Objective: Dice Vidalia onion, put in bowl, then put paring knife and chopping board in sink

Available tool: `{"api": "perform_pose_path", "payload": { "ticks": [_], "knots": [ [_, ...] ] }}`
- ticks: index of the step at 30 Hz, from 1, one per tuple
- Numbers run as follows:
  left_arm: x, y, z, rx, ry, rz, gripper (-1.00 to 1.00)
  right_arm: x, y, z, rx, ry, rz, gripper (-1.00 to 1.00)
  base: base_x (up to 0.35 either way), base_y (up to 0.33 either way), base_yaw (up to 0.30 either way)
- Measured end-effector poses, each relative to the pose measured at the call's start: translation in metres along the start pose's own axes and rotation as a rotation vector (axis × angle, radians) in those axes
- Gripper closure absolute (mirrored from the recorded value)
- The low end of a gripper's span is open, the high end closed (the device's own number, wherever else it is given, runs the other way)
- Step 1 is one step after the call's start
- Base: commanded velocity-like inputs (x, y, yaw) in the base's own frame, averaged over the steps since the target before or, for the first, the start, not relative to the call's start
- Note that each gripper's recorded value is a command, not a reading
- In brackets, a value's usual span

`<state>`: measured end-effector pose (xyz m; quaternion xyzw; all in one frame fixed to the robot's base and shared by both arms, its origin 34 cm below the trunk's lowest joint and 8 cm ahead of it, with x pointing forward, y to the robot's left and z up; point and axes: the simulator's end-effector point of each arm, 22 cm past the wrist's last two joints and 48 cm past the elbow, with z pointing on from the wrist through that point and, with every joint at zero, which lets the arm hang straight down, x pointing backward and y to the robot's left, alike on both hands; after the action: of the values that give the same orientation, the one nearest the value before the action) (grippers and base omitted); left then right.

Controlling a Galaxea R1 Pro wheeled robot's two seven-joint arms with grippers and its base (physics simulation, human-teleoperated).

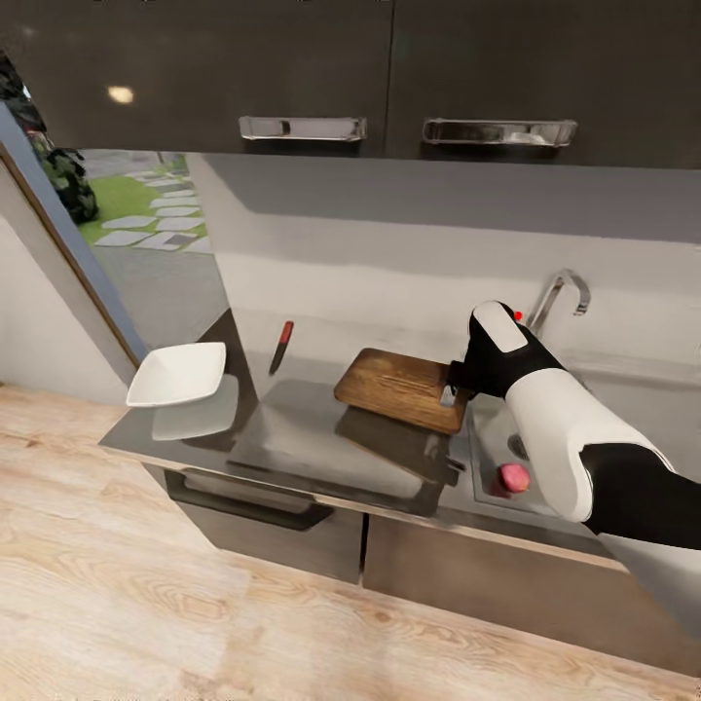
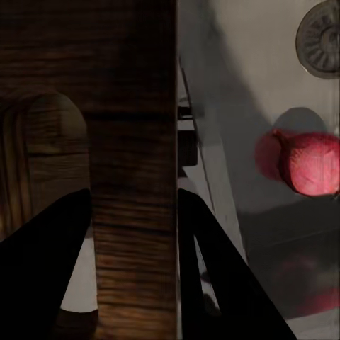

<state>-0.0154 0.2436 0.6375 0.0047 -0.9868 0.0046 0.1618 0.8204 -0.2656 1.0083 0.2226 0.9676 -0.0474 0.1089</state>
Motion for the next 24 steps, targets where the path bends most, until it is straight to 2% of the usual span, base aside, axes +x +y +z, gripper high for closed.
{"api": "perform_pose_path", "payload": {
  "ticks": [5,24],
  "knots": [
    [0.0,0.0,0.0,0.0,-0.001,-0.001,-1.0,0.001,0.012,0.0,-0.054,0.003,0.002,1.0,-0.032,-0.099,0.001],
    [0.0,0.0,0.0,0.0,0.0,-0.001,-1.0,0.003,0.014,0.001,-0.062,0.009,-0.01,1.0,-0.001,-0.003,0.0]
  ]
}}
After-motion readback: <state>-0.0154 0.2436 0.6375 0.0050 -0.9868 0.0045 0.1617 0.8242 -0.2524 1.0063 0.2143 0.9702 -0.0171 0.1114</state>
